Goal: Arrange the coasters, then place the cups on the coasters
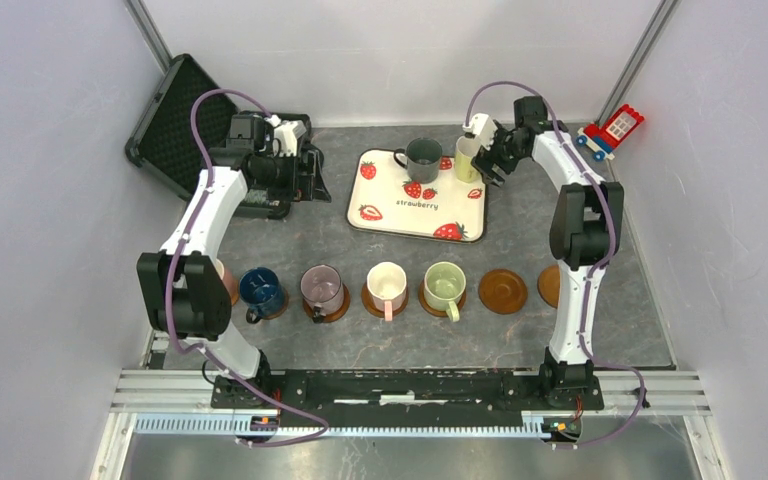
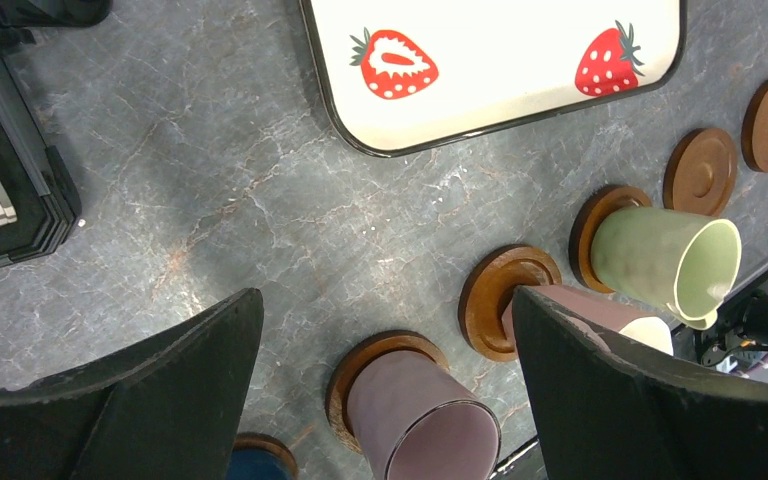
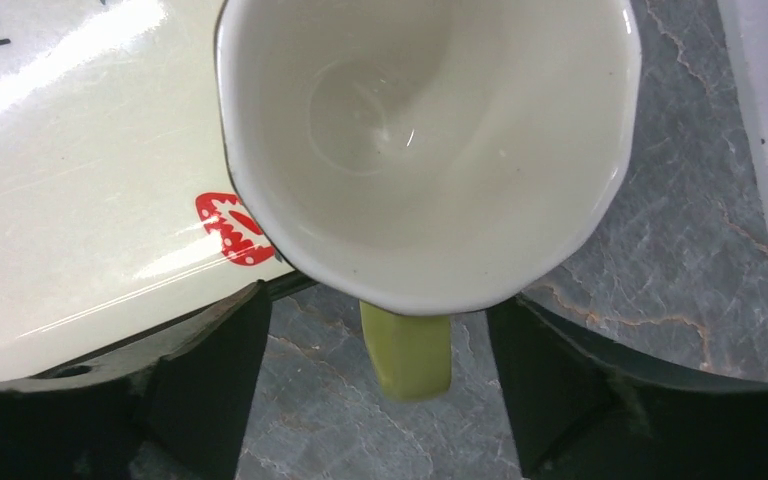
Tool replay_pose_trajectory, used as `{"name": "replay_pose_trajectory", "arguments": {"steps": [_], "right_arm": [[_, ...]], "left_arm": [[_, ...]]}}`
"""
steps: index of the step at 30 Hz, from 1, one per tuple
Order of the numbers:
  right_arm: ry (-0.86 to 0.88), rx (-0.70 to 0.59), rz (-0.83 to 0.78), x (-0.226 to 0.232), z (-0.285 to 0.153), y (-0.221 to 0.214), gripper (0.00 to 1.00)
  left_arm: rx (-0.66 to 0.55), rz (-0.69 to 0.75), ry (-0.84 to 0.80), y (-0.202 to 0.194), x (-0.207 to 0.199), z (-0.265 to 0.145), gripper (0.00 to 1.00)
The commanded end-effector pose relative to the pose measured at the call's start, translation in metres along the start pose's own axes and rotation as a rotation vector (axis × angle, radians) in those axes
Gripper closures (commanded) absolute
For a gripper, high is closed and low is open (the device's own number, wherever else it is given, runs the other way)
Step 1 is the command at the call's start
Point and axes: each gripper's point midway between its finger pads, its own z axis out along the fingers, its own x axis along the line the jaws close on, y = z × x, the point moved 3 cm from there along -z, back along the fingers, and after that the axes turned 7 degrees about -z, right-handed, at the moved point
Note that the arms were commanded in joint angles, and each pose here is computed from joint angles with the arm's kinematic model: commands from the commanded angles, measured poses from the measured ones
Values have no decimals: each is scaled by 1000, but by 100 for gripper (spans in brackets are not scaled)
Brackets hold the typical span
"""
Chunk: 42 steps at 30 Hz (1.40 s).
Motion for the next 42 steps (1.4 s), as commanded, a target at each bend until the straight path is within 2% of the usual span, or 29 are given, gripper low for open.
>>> {"name": "replay_pose_trajectory", "arguments": {"steps": [1, 6, 9, 14, 18, 19, 25, 29, 35, 39, 42], "right_arm": [[-67, -80, -31, -20, -9, 22, 25], [-75, -115, -5, -18, -13, 31, 43], [-88, -108, 2, -18, -17, 31, 50], [-87, -124, 28, -13, -35, 41, 71], [-129, -143, 68, -11, -58, 52, 97], [-143, -150, 88, -10, -66, 55, 100], [-313, -250, 237, -11, -131, 86, 100], [-462, -288, 410, 9, -178, 87, 100], [-607, -293, 622, 67, -219, 59, 100], [-666, -210, 861, 113, -224, 25, 100], [-639, -148, 951, 152, -216, 5, 100]], "left_arm": [[-40, 48, 20, 18, 1, -4, 0], [-45, 46, 18, 20, 1, -4, 0], [-48, 46, 18, 21, 0, -5, 0], [-62, 54, 23, 24, -1, -9, 0], [-65, 62, 18, 22, -3, -12, 0], [-65, 63, 15, 21, -4, -13, 0], [-92, 67, -26, 14, -11, -15, 0], [-116, 78, -49, 11, -17, -20, 0], [-122, 92, -83, -5, -24, -28, 0], [-125, 111, -93, -13, -27, -34, 0], [-114, 93, -96, -18, -29, -36, 0]]}}
